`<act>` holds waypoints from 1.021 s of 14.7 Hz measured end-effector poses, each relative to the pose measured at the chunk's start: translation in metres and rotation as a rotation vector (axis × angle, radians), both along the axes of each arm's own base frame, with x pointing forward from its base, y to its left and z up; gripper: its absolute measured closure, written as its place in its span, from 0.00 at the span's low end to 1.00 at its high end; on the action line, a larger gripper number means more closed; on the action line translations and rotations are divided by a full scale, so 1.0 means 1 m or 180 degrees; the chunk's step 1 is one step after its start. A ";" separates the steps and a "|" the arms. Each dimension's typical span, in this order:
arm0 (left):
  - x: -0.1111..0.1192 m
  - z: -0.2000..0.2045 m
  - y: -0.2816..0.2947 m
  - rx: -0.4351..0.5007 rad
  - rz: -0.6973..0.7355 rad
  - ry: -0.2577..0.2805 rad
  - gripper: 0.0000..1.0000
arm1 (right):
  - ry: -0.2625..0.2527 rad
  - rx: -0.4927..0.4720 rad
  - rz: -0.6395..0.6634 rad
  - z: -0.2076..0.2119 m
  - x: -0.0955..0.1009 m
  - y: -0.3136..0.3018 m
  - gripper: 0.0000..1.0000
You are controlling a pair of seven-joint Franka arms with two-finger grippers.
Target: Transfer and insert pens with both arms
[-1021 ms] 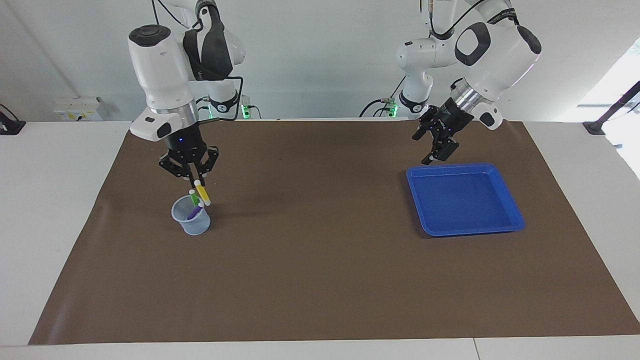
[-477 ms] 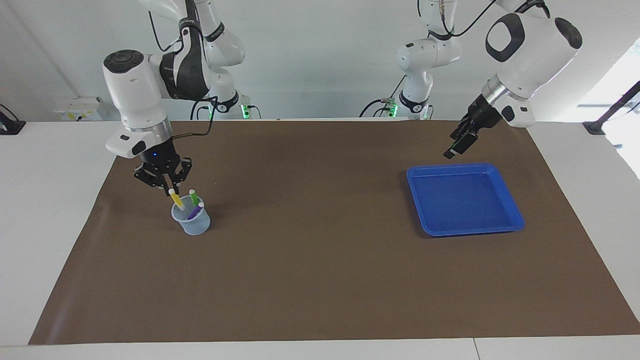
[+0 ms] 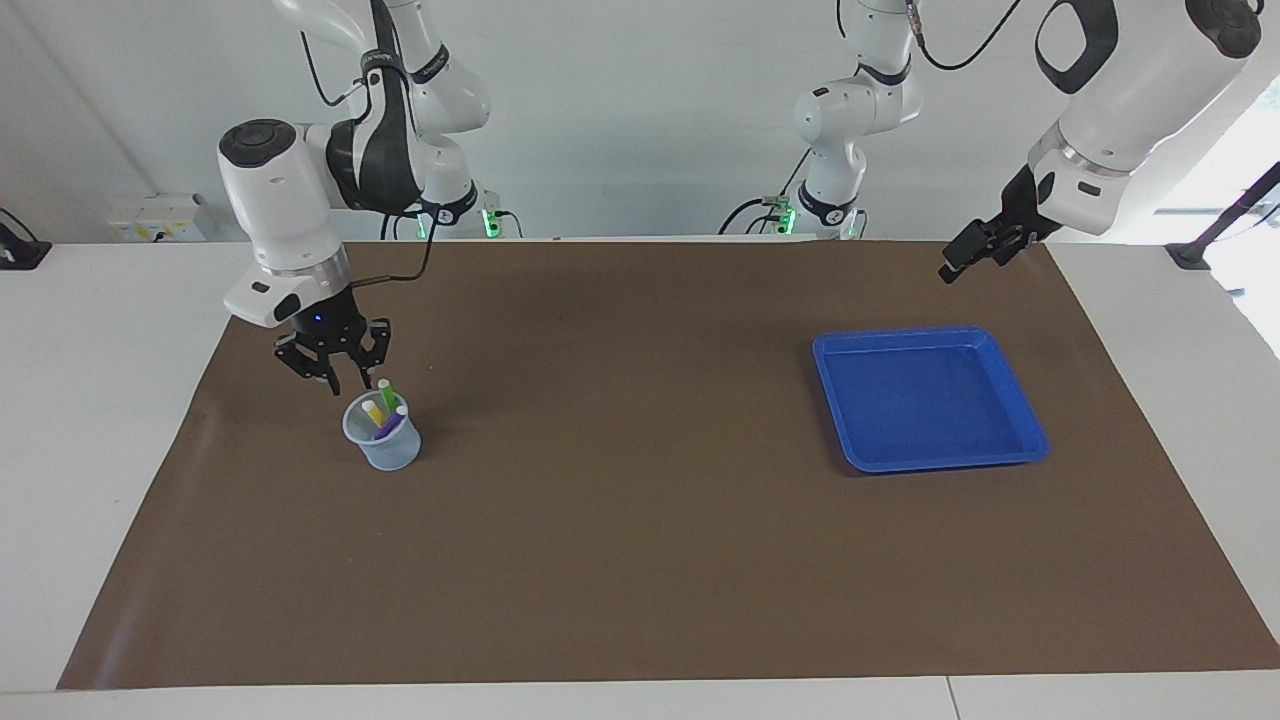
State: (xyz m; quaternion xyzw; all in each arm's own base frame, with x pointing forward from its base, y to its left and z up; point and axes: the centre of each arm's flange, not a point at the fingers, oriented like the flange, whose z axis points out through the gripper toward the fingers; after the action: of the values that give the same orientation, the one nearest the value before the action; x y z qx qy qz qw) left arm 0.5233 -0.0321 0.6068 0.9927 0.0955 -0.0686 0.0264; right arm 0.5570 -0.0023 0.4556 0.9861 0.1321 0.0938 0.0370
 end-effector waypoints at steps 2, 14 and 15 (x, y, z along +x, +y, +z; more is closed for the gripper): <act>-0.006 0.005 -0.001 0.0044 -0.0443 0.0074 0.00 | -0.0044 0.0016 -0.0078 0.006 0.002 0.000 0.25; -0.006 0.019 0.005 0.0015 -0.0773 -0.0064 0.00 | 0.0210 0.0072 -0.0802 0.155 0.011 -0.016 0.00; -0.008 0.023 -0.003 0.0028 -0.0823 -0.0070 0.00 | 0.0267 0.0072 -0.0848 0.163 0.008 -0.013 0.00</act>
State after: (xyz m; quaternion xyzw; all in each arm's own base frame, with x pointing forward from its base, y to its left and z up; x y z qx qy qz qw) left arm 0.5155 -0.0353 0.6301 0.9975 -0.0333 -0.0601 0.0141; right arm 0.5653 -0.0158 0.6187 0.9983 0.0003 0.0483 0.0325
